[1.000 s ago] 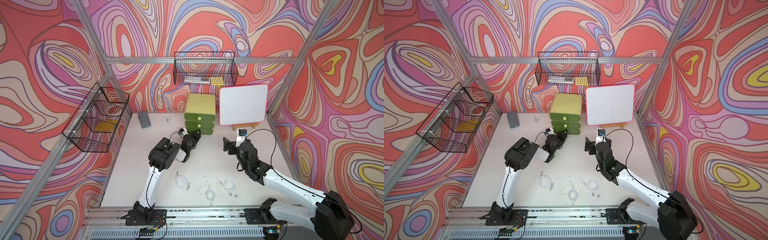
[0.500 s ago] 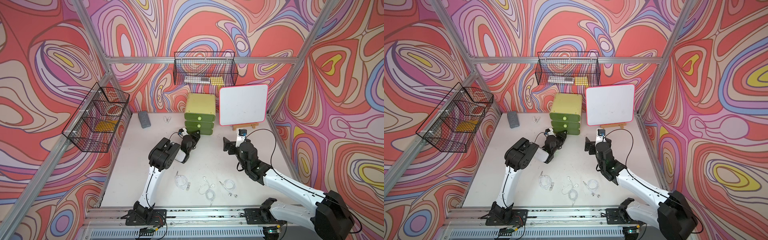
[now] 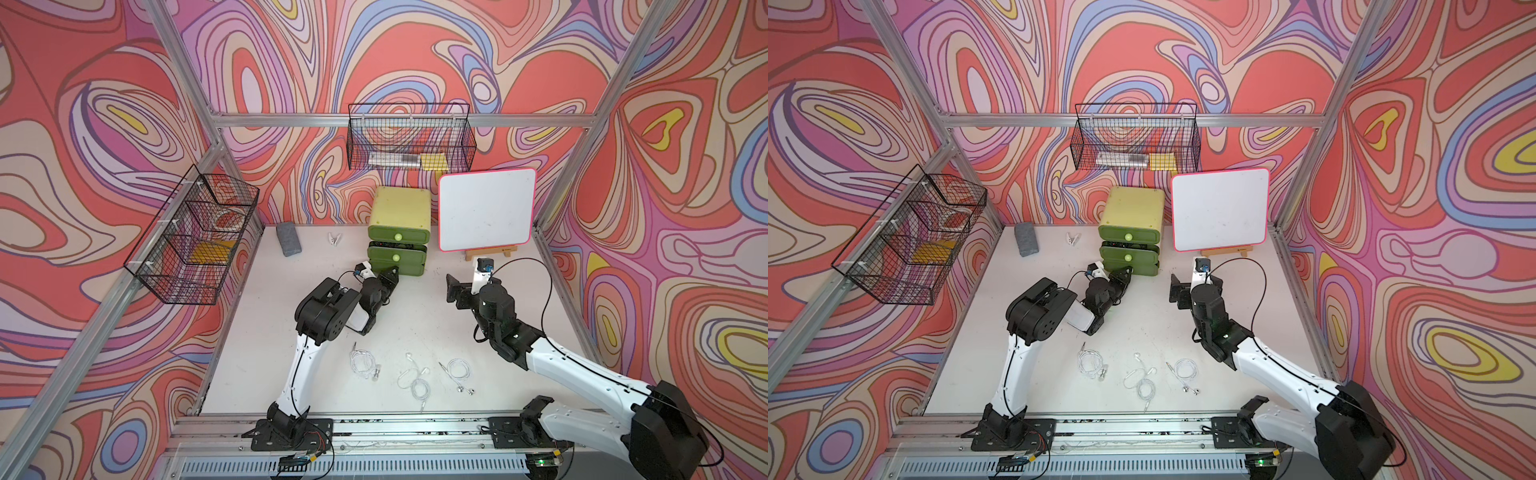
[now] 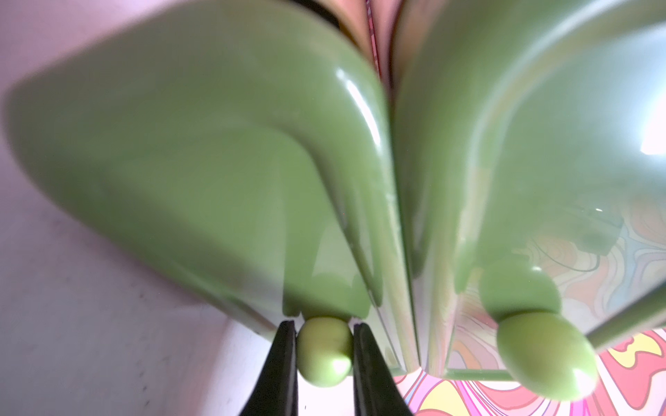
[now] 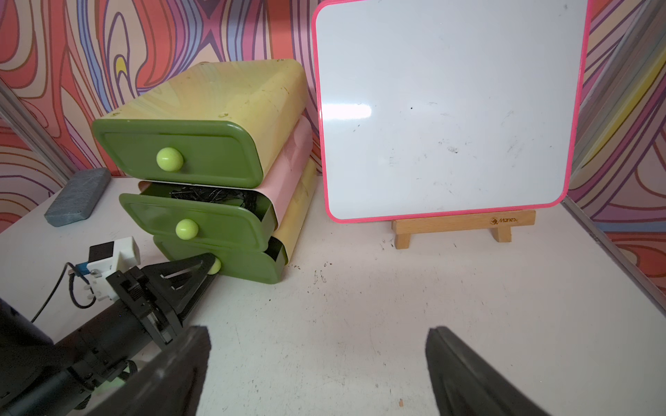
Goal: Place the wired earphones into the drawer by color
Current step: Open the drawer in the storage box, then close the drawer in the storage box.
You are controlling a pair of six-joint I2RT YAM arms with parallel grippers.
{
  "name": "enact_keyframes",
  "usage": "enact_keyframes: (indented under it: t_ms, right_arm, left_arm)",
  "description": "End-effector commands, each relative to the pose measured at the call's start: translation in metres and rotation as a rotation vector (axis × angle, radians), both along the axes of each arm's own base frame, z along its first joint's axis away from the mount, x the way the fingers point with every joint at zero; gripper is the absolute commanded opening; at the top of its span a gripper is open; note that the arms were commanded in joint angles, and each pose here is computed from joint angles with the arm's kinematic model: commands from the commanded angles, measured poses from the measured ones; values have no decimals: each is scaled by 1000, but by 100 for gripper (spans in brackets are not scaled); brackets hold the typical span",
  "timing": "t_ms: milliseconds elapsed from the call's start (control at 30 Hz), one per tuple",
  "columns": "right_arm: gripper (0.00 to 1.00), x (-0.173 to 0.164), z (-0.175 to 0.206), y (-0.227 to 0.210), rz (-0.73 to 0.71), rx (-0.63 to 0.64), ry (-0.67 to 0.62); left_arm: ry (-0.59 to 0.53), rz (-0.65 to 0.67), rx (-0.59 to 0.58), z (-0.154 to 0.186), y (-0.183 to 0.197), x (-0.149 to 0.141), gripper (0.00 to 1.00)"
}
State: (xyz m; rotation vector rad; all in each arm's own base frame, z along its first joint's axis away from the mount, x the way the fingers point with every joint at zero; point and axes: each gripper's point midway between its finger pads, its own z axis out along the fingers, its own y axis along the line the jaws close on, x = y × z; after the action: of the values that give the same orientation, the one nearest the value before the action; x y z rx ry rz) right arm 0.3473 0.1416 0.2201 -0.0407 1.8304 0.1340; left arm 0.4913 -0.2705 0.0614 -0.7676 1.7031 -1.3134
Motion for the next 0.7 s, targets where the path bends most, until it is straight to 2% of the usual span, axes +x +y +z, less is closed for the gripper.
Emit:
enact_keyframes:
  t_ms: [0, 233, 400, 667]
  right_arm:
    - [96, 0, -3, -1, -2, 1, 4]
    - [98, 14, -23, 37, 154, 25, 130]
    - [98, 34, -35, 58, 201, 18, 220]
    - [98, 71, -60, 70, 132, 82, 338]
  left_arm:
    - [-10, -1, -4, 7, 0, -4, 16]
    - [-13, -3, -2, 7, -1, -4, 15]
    - [-9, 0, -13, 4, 1, -6, 15]
    - [-8, -7, -14, 4, 0, -7, 15]
